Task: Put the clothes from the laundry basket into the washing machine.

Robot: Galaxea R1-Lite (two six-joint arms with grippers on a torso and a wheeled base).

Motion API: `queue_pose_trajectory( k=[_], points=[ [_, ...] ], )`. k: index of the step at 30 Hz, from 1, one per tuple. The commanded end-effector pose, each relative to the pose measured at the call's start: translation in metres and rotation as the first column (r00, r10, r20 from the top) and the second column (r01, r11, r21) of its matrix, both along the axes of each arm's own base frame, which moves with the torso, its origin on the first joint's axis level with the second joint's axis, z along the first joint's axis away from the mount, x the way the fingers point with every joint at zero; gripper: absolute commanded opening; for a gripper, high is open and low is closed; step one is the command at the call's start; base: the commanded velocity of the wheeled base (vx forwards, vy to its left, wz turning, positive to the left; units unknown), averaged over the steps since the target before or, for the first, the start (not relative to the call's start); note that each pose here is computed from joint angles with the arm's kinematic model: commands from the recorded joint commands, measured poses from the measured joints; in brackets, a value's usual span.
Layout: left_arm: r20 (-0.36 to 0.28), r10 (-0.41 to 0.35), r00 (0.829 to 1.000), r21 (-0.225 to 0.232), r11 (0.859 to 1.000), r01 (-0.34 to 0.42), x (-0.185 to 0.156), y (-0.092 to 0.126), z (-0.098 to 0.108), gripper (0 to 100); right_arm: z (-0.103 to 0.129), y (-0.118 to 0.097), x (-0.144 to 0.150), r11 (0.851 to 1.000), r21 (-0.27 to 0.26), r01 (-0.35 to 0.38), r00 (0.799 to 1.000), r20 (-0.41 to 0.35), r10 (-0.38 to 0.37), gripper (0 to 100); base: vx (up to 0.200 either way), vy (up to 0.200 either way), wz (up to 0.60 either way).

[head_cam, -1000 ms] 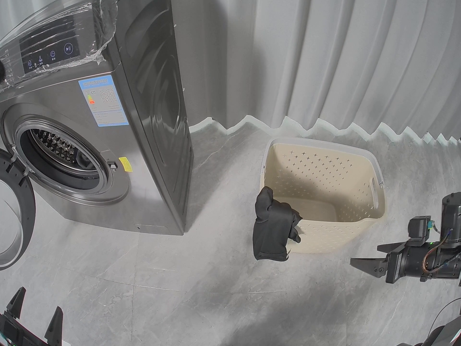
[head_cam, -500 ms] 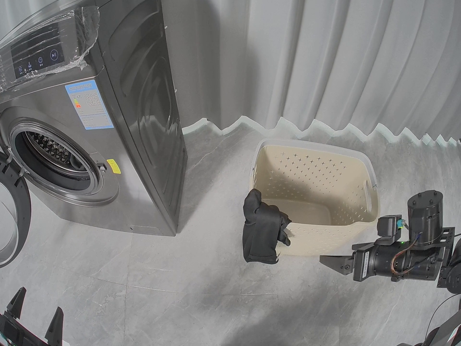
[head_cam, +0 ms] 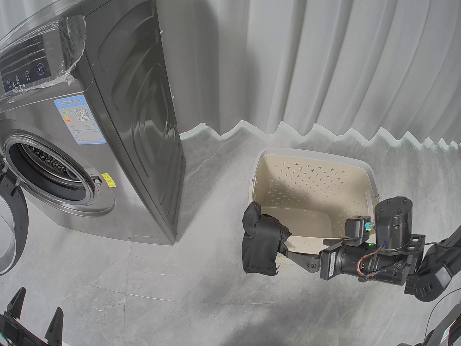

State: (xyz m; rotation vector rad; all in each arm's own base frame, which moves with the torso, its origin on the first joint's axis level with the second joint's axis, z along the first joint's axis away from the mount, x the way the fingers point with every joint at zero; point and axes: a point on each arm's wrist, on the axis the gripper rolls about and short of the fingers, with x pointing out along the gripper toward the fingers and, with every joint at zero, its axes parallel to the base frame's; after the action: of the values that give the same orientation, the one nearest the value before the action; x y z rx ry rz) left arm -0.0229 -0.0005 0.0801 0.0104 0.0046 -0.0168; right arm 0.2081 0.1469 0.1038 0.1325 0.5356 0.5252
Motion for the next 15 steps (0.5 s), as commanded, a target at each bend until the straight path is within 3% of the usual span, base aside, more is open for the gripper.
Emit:
queue_pose_trajectory(
  k=[1, 6, 15],
  points=[
    [-0.001, 0.0, 1.0, 0.0, 1.0, 0.0, 0.0, 0.0, -0.005, 100, -0.025, 0.009, 0.012, 0.999, -0.044, -0.009, 0.999, -0.037, 0.007, 100, 0.0, 0.0, 0.0],
    [-0.003, 0.0, 1.0, -0.001, 1.0, 0.0, 0.0, 0.0, -0.005, 100, -0.04, 0.017, 0.026, 0.998, -0.062, -0.013, 1.0, -0.023, 0.012, 100, 0.0, 0.0, 0.0],
    [-0.003, 0.0, 1.0, -0.003, 1.0, 0.0, 0.0, 0.0, -0.005, 100, -0.046, 0.025, 0.038, 0.996, -0.09, -0.031, 1.0, 0.002, 0.031, 100, 0.0, 0.0, 0.0]
  ],
)
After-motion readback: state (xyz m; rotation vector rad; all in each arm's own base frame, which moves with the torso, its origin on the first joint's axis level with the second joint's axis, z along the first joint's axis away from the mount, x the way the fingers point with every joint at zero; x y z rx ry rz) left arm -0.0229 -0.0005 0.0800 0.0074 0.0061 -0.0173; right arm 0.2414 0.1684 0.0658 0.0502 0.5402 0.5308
